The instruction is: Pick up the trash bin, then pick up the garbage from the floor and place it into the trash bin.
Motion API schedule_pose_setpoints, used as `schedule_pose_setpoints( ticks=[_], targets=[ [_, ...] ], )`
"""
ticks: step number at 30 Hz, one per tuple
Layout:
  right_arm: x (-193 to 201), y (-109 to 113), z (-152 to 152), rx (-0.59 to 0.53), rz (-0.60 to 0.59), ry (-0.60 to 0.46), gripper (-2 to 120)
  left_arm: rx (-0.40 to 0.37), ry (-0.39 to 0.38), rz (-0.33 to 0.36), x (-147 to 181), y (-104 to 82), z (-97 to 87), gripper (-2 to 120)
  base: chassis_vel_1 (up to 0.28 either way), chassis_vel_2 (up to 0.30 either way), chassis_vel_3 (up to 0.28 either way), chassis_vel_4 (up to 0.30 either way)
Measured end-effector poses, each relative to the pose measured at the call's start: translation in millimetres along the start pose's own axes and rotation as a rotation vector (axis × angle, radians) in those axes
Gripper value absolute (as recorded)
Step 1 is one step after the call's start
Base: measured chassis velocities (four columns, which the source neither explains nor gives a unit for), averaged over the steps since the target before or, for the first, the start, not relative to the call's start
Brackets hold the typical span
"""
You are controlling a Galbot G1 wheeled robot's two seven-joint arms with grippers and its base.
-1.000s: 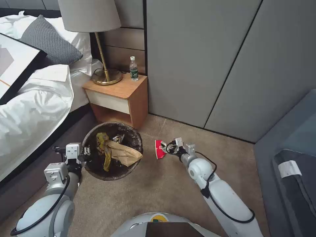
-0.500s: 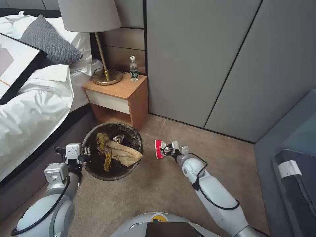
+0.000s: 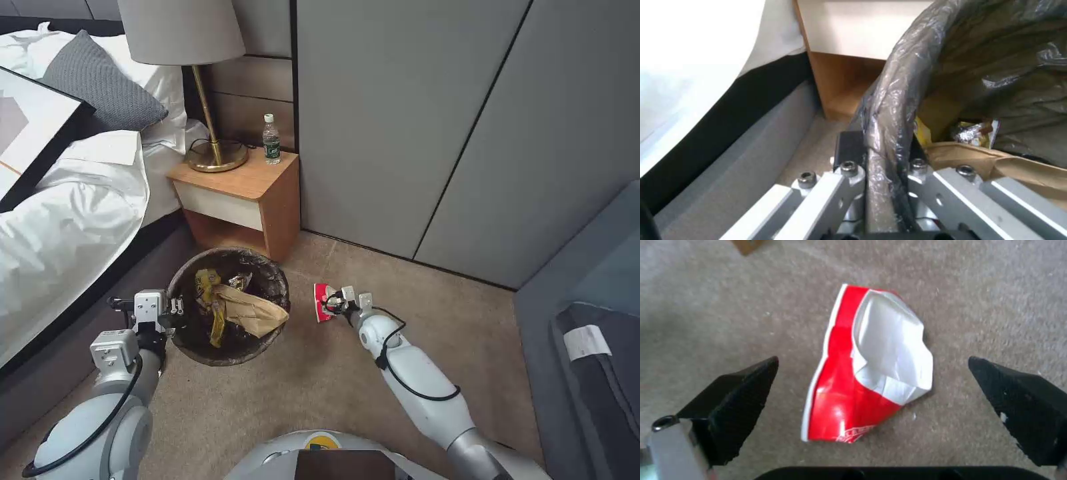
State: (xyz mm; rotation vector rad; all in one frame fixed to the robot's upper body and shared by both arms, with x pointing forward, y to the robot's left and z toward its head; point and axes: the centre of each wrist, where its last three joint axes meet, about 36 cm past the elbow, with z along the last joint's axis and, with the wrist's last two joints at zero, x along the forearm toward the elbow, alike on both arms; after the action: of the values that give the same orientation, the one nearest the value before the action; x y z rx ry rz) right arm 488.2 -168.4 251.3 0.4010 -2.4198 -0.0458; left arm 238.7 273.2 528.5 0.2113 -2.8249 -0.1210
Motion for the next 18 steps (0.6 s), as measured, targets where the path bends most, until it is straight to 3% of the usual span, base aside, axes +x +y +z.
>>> schedule_pose_setpoints(
  ticks=[18],
  targets=[
    [-44.6,-7.6,-15.8,0.038,0.037,0.021,100,-0.004,0.004,0.004,-1.2,0.2,1.4,4,0.000,0.000,0.000,0.000]
  ],
)
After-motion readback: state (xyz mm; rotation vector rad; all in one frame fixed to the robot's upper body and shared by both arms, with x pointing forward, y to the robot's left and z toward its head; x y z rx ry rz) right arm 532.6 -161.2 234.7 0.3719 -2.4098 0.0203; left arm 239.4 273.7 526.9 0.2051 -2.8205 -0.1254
